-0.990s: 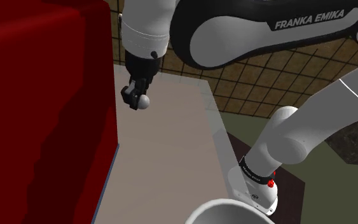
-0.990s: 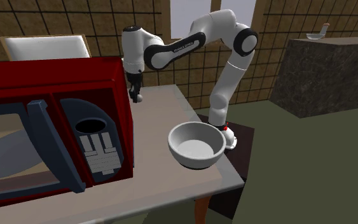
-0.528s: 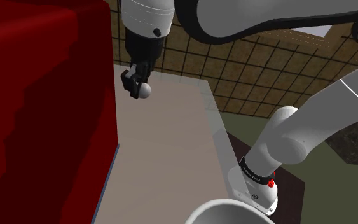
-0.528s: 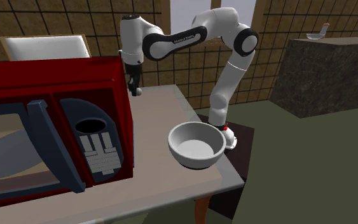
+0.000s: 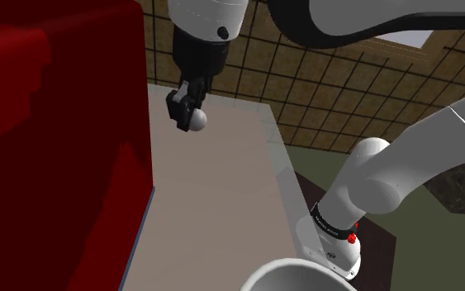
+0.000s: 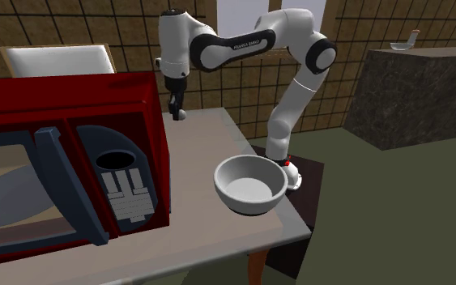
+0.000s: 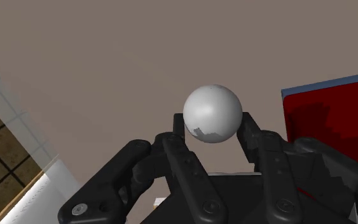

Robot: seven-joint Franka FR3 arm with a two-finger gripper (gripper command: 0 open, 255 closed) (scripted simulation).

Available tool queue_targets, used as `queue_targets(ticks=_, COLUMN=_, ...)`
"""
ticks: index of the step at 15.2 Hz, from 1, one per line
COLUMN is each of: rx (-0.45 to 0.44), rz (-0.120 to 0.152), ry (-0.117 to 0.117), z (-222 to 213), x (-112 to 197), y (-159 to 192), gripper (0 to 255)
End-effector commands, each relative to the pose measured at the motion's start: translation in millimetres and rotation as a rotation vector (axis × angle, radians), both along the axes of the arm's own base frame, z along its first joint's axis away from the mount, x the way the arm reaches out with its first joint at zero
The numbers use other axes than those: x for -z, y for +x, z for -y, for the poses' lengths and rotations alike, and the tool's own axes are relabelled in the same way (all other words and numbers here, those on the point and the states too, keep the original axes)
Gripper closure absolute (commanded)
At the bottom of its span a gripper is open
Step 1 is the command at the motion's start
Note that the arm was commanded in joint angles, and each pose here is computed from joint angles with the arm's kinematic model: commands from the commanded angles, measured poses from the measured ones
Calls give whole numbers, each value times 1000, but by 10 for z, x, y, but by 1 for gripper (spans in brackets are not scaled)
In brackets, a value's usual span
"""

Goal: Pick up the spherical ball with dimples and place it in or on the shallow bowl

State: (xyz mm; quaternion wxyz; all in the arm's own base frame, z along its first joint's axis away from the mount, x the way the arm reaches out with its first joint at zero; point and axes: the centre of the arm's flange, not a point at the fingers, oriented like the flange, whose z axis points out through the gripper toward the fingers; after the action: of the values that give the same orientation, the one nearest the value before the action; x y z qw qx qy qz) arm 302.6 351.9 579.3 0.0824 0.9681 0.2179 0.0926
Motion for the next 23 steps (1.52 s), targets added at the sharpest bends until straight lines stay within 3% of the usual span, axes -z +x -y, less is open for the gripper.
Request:
queue_targets(ticks=1, rx=1, rz=0, ry=0, z=-78, x=-9, y=-231, gripper=255)
queue_targets(ticks=23, rx=1, rz=0, ry=0, z=-960, x=-46, y=-2997, gripper=255)
